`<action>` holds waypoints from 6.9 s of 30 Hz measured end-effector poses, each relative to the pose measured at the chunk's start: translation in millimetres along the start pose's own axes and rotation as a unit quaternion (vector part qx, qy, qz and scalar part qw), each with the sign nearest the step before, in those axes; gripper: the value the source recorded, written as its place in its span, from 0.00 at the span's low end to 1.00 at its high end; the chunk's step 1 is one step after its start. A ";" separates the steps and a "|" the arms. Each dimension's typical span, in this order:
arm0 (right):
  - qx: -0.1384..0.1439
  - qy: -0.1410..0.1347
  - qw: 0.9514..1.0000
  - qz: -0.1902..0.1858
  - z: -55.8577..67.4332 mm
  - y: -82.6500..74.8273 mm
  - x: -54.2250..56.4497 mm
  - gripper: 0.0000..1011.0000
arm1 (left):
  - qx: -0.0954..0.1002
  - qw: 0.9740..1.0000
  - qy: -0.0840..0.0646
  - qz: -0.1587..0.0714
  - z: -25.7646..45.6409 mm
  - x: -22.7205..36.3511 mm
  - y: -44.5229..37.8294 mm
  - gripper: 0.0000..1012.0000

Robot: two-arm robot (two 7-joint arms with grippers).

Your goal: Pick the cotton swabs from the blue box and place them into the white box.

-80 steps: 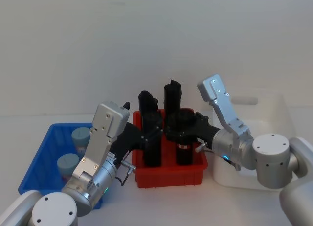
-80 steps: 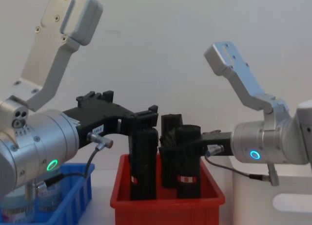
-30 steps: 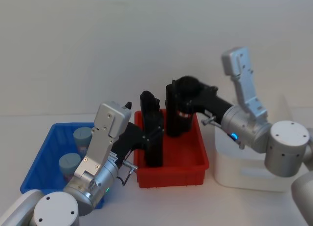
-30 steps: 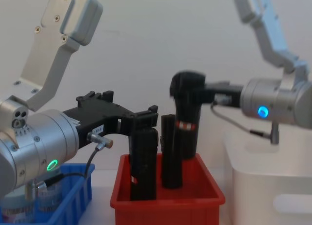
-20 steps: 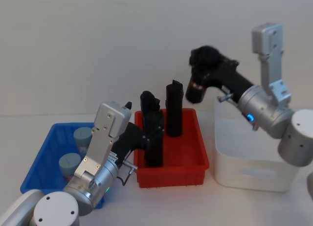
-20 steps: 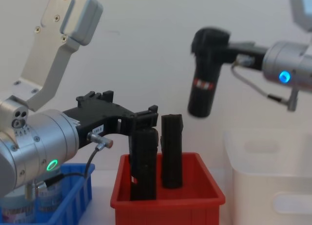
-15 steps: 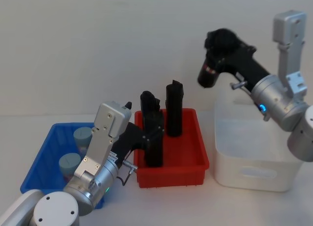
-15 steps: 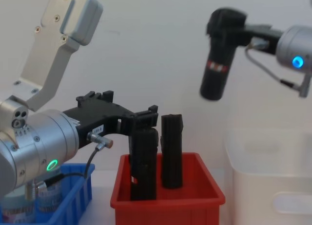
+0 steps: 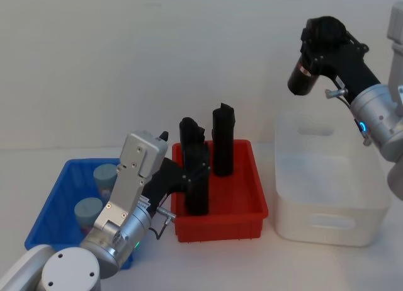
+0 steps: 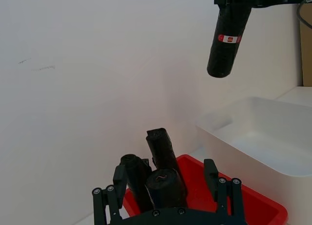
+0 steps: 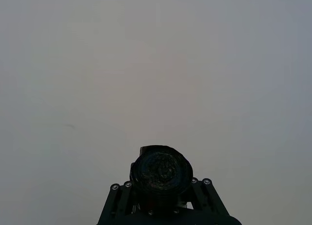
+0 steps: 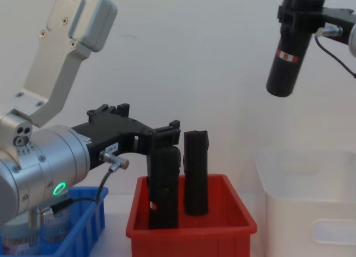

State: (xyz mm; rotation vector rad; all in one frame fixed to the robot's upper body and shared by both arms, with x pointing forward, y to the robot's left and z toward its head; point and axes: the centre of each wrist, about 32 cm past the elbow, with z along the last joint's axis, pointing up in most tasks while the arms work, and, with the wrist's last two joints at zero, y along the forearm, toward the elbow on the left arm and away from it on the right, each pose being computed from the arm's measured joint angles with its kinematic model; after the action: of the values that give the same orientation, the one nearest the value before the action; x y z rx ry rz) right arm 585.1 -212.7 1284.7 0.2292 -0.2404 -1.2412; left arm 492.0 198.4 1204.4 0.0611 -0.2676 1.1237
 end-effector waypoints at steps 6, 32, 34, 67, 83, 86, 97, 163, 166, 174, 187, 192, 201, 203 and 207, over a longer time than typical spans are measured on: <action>-0.024 -0.002 1.000 -0.012 -0.5 -1.1 0.9 0.46 | 0.000 1.000 0.000 0.000 0.0 0.0 0.0 0.99; -0.179 -0.015 0.984 -0.013 -30.0 -0.9 -0.5 0.77 | 0.000 1.000 0.000 0.000 0.0 0.0 0.0 0.99; -0.186 -0.016 0.982 -0.013 -31.6 -1.0 -0.4 0.82 | 0.000 1.000 0.000 0.000 0.0 0.0 0.0 0.99; -0.215 -0.019 0.976 -0.012 -38.4 -1.3 -0.3 0.99 | 0.111 0.986 0.009 0.122 -0.4 25.4 72.3 0.99; -0.217 -0.019 0.976 -0.012 -38.9 -1.4 -0.2 0.99 | 0.170 0.971 0.060 0.156 -34.2 40.3 96.8 0.99; -0.217 -0.019 0.976 -0.012 -38.9 -1.4 -0.2 0.99 | 0.173 0.970 0.067 0.158 -40.2 43.3 96.5 0.99; -0.217 -0.019 0.976 -0.012 -38.9 -1.5 -0.2 0.99 | 0.171 0.971 0.072 0.151 -49.4 54.5 87.0 0.99; -0.217 -0.019 0.976 -0.012 -38.9 -1.5 -0.2 0.99 | 0.226 0.965 0.077 0.106 -61.1 81.7 49.5 0.99; -0.217 -0.019 0.976 -0.012 -38.9 -1.5 -0.2 0.99 | 0.228 0.965 0.079 0.105 -61.6 81.8 49.6 0.99; -0.217 -0.019 0.976 -0.012 -38.9 -1.5 -0.2 0.99 | 0.232 0.964 0.082 0.102 -62.3 81.8 49.4 0.95; -0.217 -0.019 0.976 -0.012 -38.9 -1.5 -0.1 0.99 | 0.234 0.963 0.084 0.100 -62.7 81.7 49.2 0.66; -0.217 -0.019 0.976 -0.012 -38.9 -1.5 -0.1 0.99 | 0.234 0.963 0.085 0.100 -62.8 81.6 49.2 0.66; -0.217 -0.019 0.976 -0.012 -38.9 -1.5 -0.2 0.99 | 0.232 0.965 0.078 0.098 -60.0 80.5 48.3 0.66; -0.217 -0.019 0.976 -0.012 -38.9 -1.5 -0.2 0.99 | 0.227 0.967 0.072 0.096 -56.4 79.3 47.4 0.66; -0.217 -0.019 0.976 -0.012 -38.9 -1.5 -0.2 0.99 | 0.216 0.971 0.055 0.092 -48.0 77.0 45.7 0.66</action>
State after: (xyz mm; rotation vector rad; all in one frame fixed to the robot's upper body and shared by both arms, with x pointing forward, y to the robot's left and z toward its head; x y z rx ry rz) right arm 595.6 -211.4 1247.2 -0.1696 0.0050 -1.2915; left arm 490.9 295.0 1172.8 0.3651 0.0764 1.3499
